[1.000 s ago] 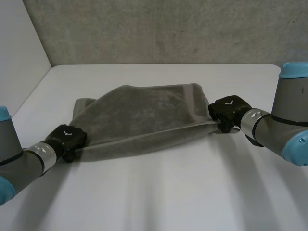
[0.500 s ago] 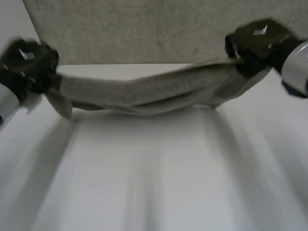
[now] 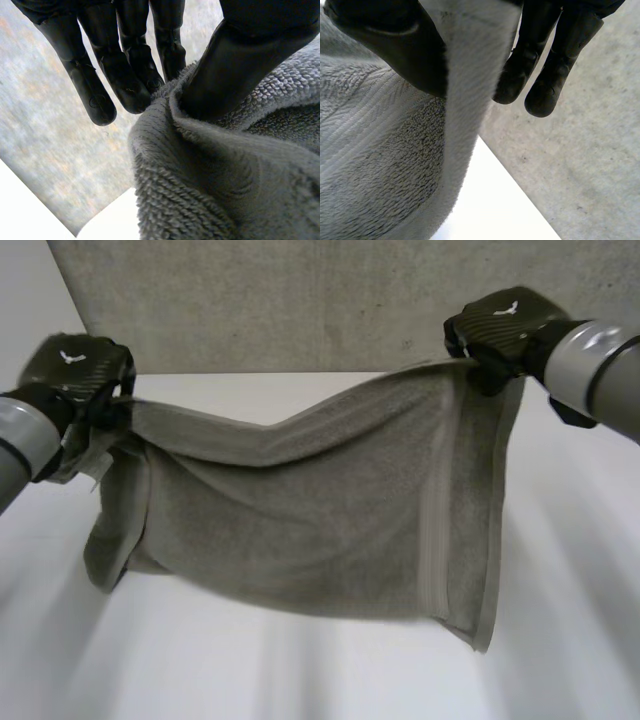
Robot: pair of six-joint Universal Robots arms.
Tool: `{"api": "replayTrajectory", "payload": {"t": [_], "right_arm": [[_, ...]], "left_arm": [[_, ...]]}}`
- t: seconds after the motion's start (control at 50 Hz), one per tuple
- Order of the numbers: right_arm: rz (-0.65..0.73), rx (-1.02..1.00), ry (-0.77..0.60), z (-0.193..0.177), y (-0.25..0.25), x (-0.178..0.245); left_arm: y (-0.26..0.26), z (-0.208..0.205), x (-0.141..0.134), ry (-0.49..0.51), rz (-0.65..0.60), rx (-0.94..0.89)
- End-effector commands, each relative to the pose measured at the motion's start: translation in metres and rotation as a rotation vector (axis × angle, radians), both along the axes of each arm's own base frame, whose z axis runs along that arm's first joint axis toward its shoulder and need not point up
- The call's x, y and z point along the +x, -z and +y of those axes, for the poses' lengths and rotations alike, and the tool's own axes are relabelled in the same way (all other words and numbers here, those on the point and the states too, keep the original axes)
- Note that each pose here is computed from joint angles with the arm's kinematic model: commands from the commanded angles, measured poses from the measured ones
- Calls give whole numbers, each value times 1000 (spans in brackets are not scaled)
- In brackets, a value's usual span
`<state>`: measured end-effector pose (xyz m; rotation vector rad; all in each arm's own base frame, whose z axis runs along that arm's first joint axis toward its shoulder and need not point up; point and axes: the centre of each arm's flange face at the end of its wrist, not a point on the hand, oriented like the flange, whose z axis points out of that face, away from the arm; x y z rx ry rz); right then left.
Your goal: Fold the towel.
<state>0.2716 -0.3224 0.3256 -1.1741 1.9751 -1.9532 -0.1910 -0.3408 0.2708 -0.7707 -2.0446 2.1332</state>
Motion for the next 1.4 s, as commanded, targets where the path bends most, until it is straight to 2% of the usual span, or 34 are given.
{"api": "replayTrajectory", "payload": {"t": [0.02,0.04,0.06,0.08,0.1,0.14,0.22,0.28,0.3,0.32,0.36,0.38,0.42,0.48,0.52,0.54,0.58,0.74,1.08,1.4], "right_arm": [[-53,-191,63,-47,-12,26],[-91,-275,90,-52,-28,30],[-92,-276,90,-52,-29,30],[-136,-366,120,-57,-48,29],[-176,-446,143,-58,-68,27],[-211,-513,156,-54,-86,25],[-237,-552,161,-49,-101,22],[-193,-462,160,-47,-87,20],[-148,-380,153,-45,-72,20],[-147,-379,152,-45,-72,20],[-50,-190,121,-41,-34,20],[-50,-189,121,-41,-33,20],[23,-23,63,-35,5,21],[44,50,30,-31,23,22],[71,161,-9,-23,52,16],[71,162,-9,-23,52,16],[80,213,-32,-17,77,13],[100,277,-39,7,115,6],[97,285,-17,11,132,-5],[105,305,-10,14,139,-7]], "left_arm": [[-24,-59,-6,-7,29,-128],[-46,-67,-10,-1,47,-200],[-46,-67,-10,-1,47,-201],[-68,-72,-12,7,71,-267],[-68,-72,-12,7,71,-268],[-112,-74,-10,14,125,-398],[-136,-71,-9,24,170,-474],[-139,-65,-10,32,188,-472],[-127,-64,-10,33,178,-433],[-127,-64,-10,33,178,-433],[-86,-63,-8,25,160,-312],[-86,-63,-8,25,160,-311],[-42,-59,-7,25,136,-197],[-21,-56,-7,30,120,-152],[21,-50,-3,35,81,-78],[22,-49,-3,35,81,-77],[62,-44,4,34,36,-22],[122,-24,5,51,-53,64],[141,-7,6,60,-97,132],[140,28,3,80,-139,155]]}}
